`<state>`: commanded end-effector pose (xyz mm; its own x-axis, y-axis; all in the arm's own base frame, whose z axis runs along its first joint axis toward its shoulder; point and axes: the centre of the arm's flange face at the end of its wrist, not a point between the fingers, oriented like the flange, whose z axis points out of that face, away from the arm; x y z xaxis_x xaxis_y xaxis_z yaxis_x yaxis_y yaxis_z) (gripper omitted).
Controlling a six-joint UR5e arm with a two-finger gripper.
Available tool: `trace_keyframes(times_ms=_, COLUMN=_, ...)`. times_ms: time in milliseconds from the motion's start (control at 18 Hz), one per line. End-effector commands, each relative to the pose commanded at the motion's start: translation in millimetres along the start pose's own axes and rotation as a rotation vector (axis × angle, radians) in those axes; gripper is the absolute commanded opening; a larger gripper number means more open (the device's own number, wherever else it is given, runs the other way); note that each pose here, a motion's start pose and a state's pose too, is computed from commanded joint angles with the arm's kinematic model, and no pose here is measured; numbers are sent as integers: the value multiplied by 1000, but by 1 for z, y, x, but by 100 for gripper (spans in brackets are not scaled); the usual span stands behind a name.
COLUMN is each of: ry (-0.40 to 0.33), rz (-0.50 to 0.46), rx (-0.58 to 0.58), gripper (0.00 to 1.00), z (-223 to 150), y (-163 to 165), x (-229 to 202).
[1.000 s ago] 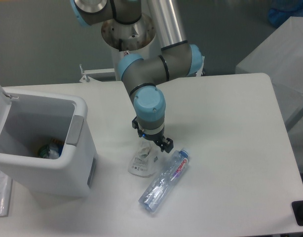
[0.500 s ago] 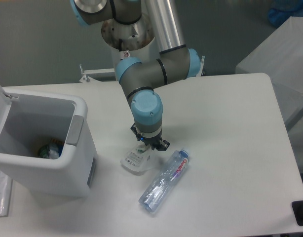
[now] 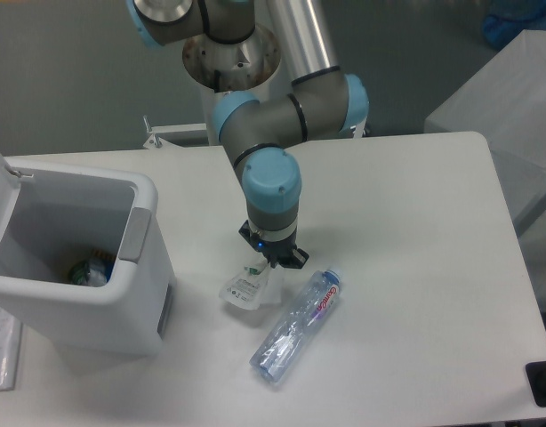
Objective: Place the trash in the trash can
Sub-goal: 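Lower the gripper onto the white tissue and close on it, then lift the tissue and carry it over the white trash bin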
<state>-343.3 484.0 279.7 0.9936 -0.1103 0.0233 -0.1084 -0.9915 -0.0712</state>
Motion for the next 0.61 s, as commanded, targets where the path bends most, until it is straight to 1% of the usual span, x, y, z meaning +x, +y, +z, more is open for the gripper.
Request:
trace_keyframes(times_ms=167, ry=22, rz=-32, rx=89, gripper=0, z=-42, y=-1, x=-17)
trace_keyframes(times_ms=389, ry=38, rz=-59, rx=213, gripper=0, z=-97, y=-12, x=-39)
trace_keyframes(times_ms=500, ry=34, rz=-83, rx=273, gripper=0, z=-120, y=-20, x=-43)
trace_keyframes(times_ms=611, ry=38, rz=-114, rx=361, gripper=0, z=-152, y=-31, x=-41)
